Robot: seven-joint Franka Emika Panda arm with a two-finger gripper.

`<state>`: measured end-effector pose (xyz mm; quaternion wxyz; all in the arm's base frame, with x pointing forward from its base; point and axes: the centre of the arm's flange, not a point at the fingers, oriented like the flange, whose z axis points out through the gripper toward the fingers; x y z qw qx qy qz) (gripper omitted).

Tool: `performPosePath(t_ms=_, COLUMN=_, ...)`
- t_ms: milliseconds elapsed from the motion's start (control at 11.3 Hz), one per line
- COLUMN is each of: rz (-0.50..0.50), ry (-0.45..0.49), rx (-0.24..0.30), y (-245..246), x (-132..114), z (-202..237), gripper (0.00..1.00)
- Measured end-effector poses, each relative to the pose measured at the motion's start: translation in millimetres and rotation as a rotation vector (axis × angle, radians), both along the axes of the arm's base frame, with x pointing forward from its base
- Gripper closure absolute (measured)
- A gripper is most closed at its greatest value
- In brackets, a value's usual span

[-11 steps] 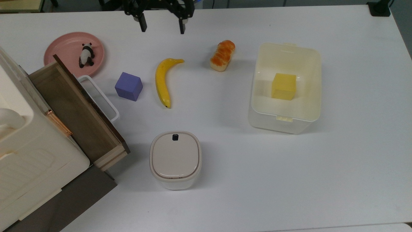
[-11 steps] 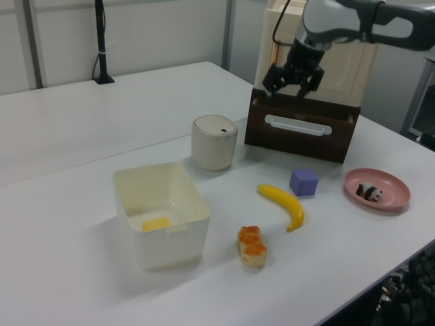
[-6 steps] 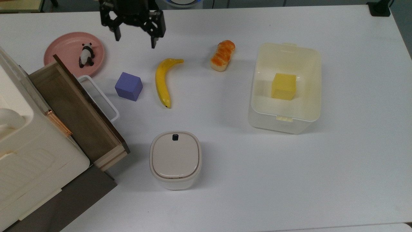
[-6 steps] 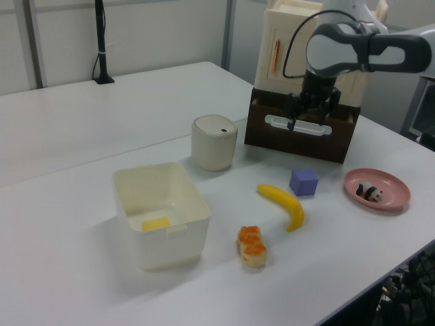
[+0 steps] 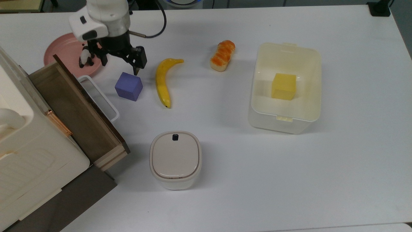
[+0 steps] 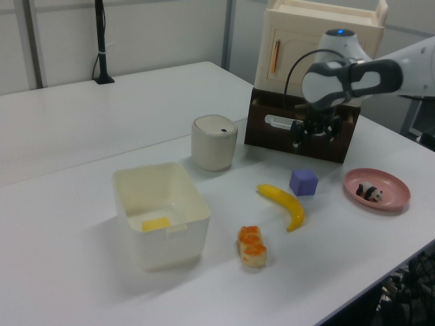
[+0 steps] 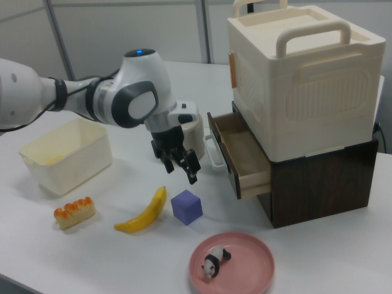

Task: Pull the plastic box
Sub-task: 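Move the gripper over the purple cube and lower it, then close the gripper on the purple cube and lift it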

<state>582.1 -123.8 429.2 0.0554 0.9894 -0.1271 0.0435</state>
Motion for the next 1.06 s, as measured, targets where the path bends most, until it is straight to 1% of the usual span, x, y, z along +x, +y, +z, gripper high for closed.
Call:
performPosePath(t_ms=89, rz=0.001, ry=0.012, rx=-0.001, y=0.0, x=2.7, z=-11.1, gripper=0.0)
performPosePath(t_ms=355, rz=0.027, ry=0.069, rx=-0.036, y=1.1, x=6.8, z=-40.4, gripper=0.0)
performPosePath(t_ms=532, rz=0.031, ry=0.093, rx=-0.04, y=1.1, x=8.0, z=-54.3, gripper=0.0)
performPosePath(t_ms=709, rz=0.036, ry=0.13, rx=-0.044, y=0.9, x=9.7, z=-77.6, gripper=0.0)
performPosePath(t_ms=887, rz=0.04, ry=0.135, rx=-0.048, y=0.8, x=13.0, z=-93.4, gripper=0.0)
performPosePath(t_ms=1064, rz=0.041, ry=0.138, rx=-0.048, y=0.8, x=13.4, z=-96.2, gripper=0.0)
